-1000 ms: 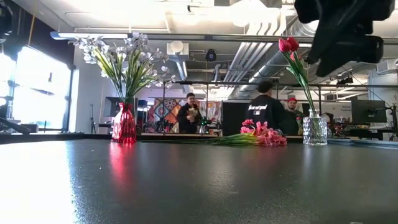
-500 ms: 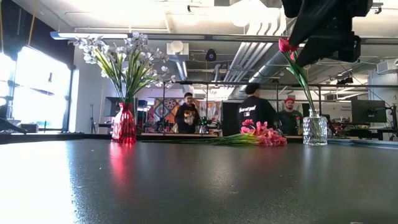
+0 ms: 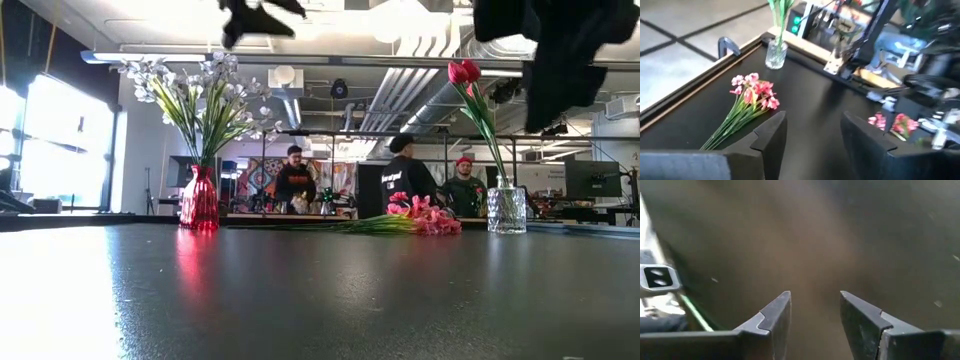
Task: Sort flowers into vase by color
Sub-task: Put the top pink flowers into the violet vase
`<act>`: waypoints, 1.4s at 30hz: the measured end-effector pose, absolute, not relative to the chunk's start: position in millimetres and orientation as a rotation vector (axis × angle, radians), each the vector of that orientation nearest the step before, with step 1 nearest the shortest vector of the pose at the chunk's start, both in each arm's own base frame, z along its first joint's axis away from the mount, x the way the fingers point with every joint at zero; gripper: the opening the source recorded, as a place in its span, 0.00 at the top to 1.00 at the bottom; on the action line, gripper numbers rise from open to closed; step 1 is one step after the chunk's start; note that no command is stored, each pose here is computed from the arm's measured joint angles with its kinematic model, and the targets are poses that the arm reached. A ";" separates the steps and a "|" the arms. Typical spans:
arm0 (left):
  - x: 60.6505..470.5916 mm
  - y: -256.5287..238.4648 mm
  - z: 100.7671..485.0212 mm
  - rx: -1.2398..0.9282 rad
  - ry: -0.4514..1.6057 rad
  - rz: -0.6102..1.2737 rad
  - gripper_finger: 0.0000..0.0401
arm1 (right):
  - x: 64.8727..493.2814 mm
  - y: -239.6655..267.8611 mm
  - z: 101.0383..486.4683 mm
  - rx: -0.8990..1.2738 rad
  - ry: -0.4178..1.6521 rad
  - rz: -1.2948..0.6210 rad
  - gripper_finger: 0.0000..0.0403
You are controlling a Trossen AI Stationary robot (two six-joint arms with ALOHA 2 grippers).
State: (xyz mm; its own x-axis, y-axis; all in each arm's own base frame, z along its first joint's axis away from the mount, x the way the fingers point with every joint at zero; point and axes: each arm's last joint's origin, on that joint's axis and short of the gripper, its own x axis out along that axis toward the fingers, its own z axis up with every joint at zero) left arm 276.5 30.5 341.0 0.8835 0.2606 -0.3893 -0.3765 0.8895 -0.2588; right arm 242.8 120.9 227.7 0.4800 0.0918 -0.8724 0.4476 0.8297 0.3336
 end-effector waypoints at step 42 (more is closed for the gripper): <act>458.2 146.9 183.6 0.044 1.141 0.393 0.45 | 214.6 107.1 217.3 0.596 1.299 -0.546 0.62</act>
